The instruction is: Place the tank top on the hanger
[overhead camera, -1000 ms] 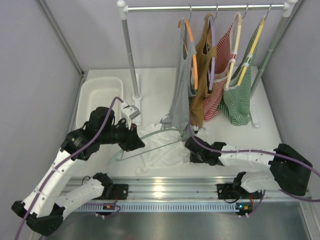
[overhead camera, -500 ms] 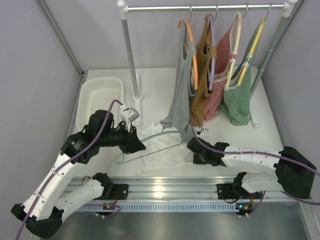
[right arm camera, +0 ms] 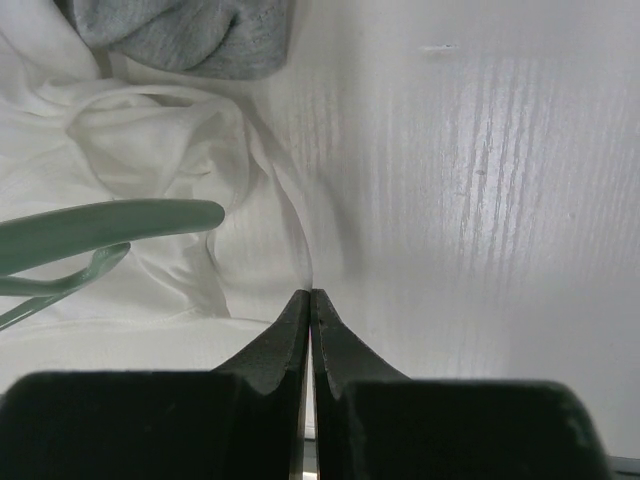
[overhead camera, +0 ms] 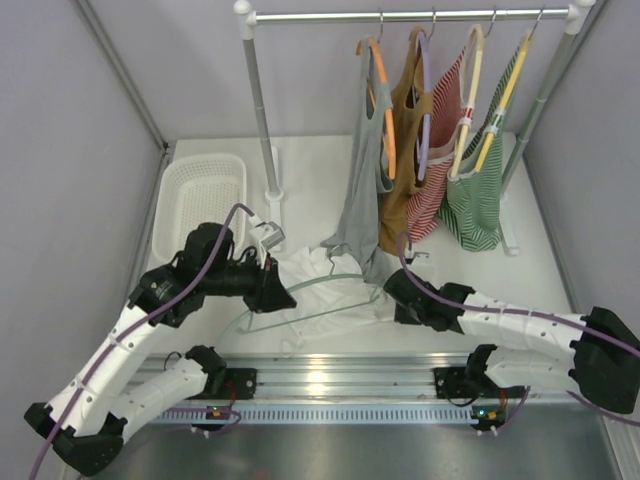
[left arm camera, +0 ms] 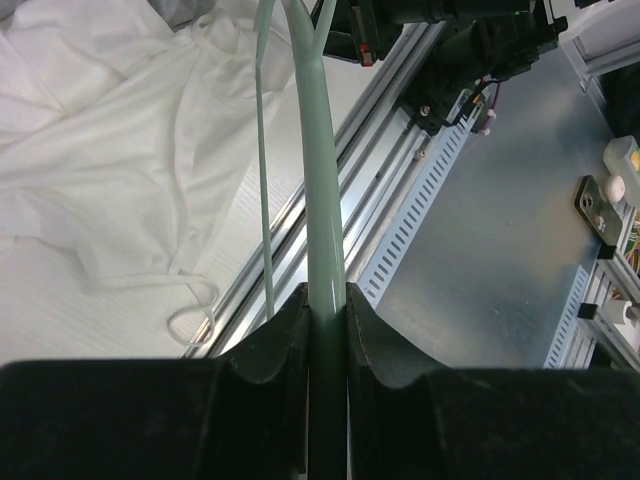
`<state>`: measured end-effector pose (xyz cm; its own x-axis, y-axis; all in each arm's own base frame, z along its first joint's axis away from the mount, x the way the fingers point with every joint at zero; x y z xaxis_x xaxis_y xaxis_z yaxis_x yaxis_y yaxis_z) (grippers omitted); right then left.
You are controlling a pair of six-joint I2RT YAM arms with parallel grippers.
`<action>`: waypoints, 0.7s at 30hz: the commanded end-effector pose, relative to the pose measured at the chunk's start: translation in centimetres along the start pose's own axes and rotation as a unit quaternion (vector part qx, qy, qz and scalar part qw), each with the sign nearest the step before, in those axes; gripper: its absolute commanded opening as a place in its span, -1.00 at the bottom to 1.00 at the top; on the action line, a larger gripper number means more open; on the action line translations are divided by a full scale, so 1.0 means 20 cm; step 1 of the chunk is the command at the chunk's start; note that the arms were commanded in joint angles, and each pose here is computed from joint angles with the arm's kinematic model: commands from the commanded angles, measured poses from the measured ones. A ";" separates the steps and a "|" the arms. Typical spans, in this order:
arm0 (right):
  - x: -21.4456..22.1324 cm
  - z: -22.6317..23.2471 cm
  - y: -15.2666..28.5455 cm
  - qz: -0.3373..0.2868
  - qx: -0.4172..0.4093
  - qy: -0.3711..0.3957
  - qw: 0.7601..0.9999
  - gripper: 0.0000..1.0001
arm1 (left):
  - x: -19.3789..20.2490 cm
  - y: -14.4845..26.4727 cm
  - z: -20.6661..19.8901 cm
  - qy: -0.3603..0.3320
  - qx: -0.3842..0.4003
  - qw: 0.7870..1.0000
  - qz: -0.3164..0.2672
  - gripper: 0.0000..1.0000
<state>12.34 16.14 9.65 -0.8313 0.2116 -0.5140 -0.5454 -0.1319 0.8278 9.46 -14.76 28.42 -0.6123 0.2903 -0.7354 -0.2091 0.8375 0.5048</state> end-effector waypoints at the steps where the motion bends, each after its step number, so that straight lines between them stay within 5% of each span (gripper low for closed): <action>1: -0.09 0.04 0.05 -0.030 -0.011 -0.009 0.999 -1.00 | -0.05 -0.02 -0.02 -0.021 0.023 0.999 -0.023 -1.00; 21: -0.20 0.11 0.18 -0.057 -0.058 0.001 0.997 -1.00 | -0.06 -0.21 0.07 -0.031 0.053 0.998 -0.029 -1.00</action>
<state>13.08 16.54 12.82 -0.7972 0.2067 -0.5672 -0.6012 -0.1866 0.7770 11.39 -16.74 25.56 -0.6215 0.3119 -0.7186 -0.1624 0.8461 0.5077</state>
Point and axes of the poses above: each gripper's point midway between its finger pads, its own y axis back along the fingers, its own z axis along the line the jaws close on, x = y × z, the point moved 7 cm from there along y, back along the fingers, and after that the axes turned 6 degrees about -y, right-handed, at the moved point
